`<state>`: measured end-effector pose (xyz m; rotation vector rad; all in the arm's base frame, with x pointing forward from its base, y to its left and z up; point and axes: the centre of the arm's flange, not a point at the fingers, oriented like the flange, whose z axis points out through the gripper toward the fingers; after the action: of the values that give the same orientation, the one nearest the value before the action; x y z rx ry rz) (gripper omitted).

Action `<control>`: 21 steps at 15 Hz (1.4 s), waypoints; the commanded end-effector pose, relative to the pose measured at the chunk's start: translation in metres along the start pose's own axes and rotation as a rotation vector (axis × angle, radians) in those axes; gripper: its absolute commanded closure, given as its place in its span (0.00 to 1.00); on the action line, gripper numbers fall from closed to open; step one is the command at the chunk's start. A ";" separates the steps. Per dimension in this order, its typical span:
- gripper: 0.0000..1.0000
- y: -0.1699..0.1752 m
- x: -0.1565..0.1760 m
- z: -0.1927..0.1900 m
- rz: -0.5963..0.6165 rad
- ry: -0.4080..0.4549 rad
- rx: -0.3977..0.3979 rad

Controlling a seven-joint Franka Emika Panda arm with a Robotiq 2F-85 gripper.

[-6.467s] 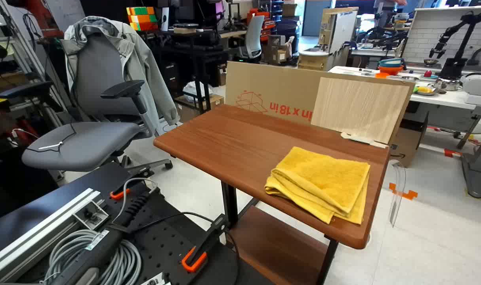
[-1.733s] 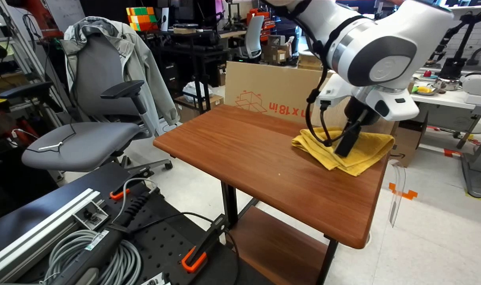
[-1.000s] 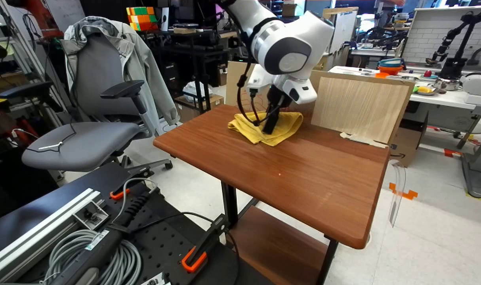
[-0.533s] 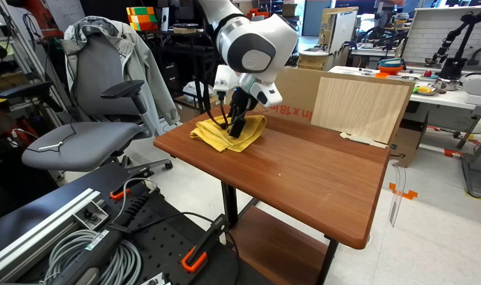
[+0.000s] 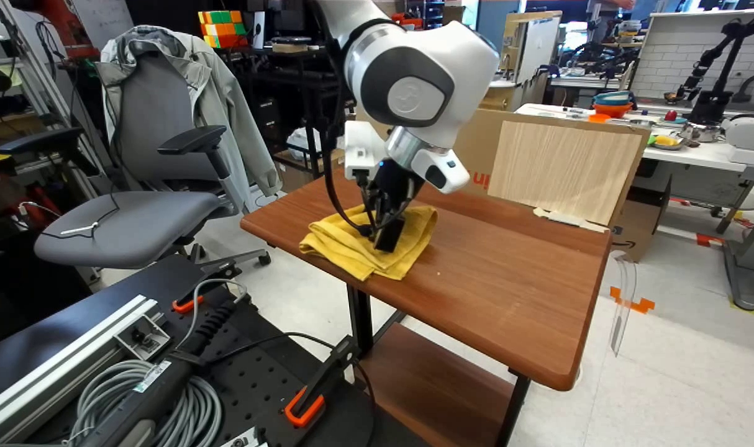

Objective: Use the yellow towel to wipe the table

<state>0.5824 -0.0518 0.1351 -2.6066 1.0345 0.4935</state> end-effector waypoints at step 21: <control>0.00 -0.056 0.019 -0.010 0.090 0.045 0.150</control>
<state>0.6574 -0.0692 0.1353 -2.5015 1.2893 0.3313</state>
